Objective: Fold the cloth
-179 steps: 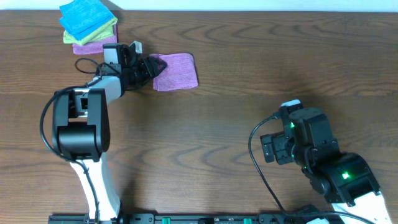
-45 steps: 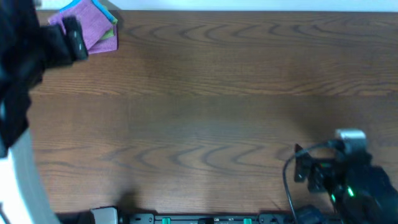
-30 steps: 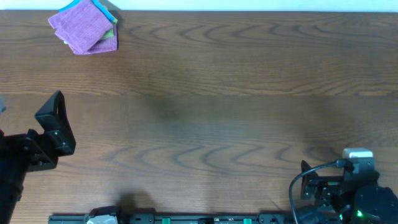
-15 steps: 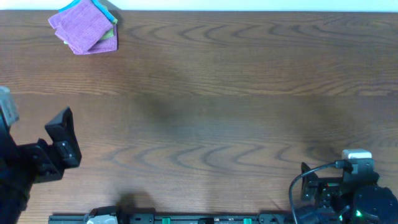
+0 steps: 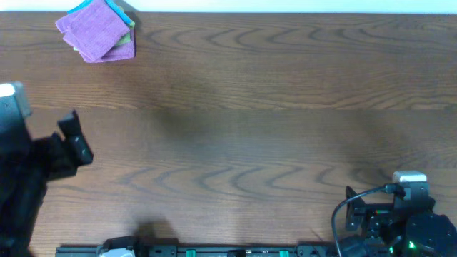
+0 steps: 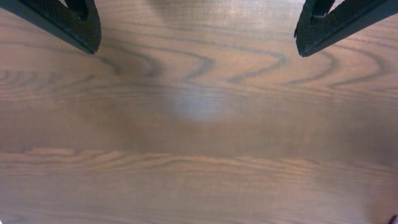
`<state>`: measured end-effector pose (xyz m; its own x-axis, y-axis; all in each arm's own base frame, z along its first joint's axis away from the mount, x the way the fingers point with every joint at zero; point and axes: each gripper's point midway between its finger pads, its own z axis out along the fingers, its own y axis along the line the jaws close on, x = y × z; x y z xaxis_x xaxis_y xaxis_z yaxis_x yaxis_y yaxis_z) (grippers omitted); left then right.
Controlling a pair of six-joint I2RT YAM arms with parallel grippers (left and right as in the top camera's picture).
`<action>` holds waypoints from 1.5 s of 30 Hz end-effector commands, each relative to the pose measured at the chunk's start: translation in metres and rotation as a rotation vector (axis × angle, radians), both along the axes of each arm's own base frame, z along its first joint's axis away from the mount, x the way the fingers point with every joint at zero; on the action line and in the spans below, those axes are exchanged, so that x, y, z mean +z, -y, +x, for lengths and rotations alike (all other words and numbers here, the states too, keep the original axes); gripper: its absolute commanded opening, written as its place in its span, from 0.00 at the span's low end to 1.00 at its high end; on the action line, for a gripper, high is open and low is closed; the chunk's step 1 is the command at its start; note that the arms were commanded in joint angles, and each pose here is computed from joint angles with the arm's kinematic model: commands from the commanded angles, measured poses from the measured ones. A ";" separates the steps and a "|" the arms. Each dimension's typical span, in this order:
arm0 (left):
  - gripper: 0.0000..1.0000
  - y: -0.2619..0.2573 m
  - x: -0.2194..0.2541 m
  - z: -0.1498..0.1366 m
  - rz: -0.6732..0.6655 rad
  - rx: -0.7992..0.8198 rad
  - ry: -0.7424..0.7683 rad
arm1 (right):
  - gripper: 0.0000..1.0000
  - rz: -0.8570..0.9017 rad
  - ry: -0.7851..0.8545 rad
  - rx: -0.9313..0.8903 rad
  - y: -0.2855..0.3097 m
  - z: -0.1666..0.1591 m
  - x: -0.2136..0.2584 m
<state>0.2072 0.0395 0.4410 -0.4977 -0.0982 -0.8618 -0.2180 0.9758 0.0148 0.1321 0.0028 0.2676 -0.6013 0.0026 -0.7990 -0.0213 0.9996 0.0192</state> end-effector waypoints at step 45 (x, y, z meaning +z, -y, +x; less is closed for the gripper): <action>0.96 0.014 -0.285 0.055 -0.086 -0.075 0.462 | 0.99 -0.006 0.009 0.002 0.001 -0.001 0.003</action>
